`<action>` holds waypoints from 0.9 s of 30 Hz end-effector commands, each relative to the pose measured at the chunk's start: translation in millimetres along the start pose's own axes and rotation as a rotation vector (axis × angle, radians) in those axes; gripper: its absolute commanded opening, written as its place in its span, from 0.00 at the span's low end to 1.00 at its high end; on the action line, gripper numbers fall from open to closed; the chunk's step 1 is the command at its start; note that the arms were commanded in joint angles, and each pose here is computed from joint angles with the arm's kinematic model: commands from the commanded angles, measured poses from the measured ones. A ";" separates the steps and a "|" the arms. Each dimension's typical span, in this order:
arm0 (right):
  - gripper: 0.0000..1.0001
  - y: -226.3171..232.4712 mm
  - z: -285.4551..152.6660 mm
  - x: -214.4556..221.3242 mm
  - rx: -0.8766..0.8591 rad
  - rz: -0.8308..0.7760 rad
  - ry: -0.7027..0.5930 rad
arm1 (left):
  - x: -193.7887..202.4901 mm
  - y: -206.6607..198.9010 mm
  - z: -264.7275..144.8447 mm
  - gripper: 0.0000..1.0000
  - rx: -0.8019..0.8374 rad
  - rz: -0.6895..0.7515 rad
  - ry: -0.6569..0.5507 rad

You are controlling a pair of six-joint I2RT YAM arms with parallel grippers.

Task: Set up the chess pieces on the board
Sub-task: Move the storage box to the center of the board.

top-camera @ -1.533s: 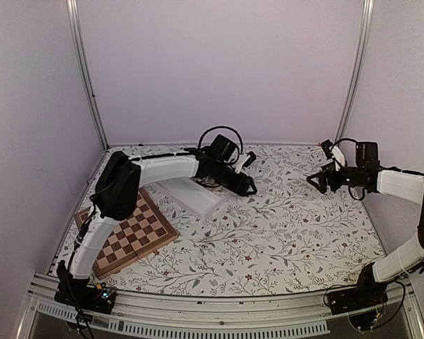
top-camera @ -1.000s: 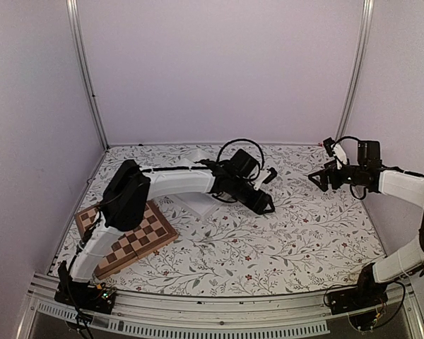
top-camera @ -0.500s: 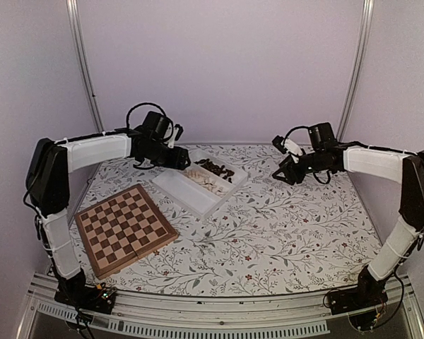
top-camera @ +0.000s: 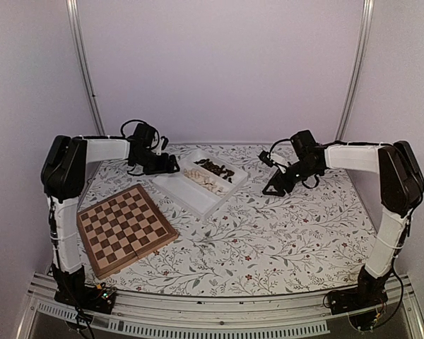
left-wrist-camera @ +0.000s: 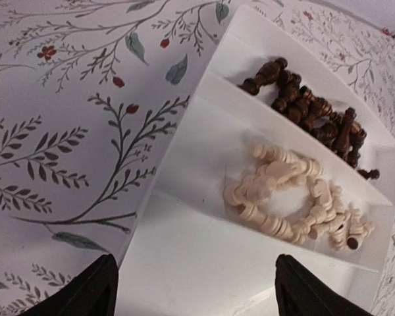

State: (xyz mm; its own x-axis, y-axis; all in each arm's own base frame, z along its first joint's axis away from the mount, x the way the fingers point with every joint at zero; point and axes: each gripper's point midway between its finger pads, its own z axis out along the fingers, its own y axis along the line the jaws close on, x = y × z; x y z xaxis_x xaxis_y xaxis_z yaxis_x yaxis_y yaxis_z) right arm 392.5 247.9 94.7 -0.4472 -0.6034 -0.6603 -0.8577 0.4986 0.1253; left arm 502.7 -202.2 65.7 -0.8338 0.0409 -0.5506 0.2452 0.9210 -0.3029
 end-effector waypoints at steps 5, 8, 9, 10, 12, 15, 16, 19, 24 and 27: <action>0.65 24.9 -16.8 11.6 -0.063 -0.002 -0.012 | -17.1 -31.2 30.1 0.84 0.205 0.059 -0.007; 0.65 23.8 -18.8 11.5 -0.064 -0.004 -0.019 | -19.1 -44.2 36.5 0.84 0.275 0.064 -0.010; 0.65 22.5 -19.1 12.4 -0.063 0.000 -0.018 | -18.7 -48.8 39.2 0.84 0.292 0.068 -0.006; 0.65 21.3 -18.4 14.0 -0.063 0.005 -0.014 | -17.5 -52.5 42.4 0.84 0.303 0.073 -0.001; 0.66 18.5 -19.5 15.2 -0.063 0.012 -0.016 | -14.1 -59.5 48.9 0.84 0.317 0.080 0.011; 0.66 13.2 -23.4 17.4 -0.065 0.030 -0.026 | -7.2 -74.2 57.6 0.84 0.343 0.098 0.028; 0.66 11.6 -24.2 18.5 -0.066 0.038 -0.027 | -4.9 -79.5 60.2 0.84 0.353 0.103 0.034; 0.66 6.2 -28.9 19.2 -0.064 0.050 -0.039 | 1.5 -102.4 65.4 0.84 0.386 0.124 0.043; 0.66 -1.1 -35.7 21.0 -0.063 0.070 -0.056 | 13.6 -146.6 74.3 0.84 0.452 0.165 0.057; 0.66 -3.3 -37.0 22.9 -0.066 0.080 -0.059 | 20.1 -169.8 81.4 0.84 0.479 0.186 0.067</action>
State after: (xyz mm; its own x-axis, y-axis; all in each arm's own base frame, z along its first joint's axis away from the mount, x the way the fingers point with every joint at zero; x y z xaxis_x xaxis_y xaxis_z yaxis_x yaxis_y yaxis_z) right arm 381.3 212.0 96.1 -0.5099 -0.5407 -0.6691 -0.8290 0.5167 0.2142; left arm 499.6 -343.1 39.0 -0.8037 0.1915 -0.5635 0.5175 0.6923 -0.5029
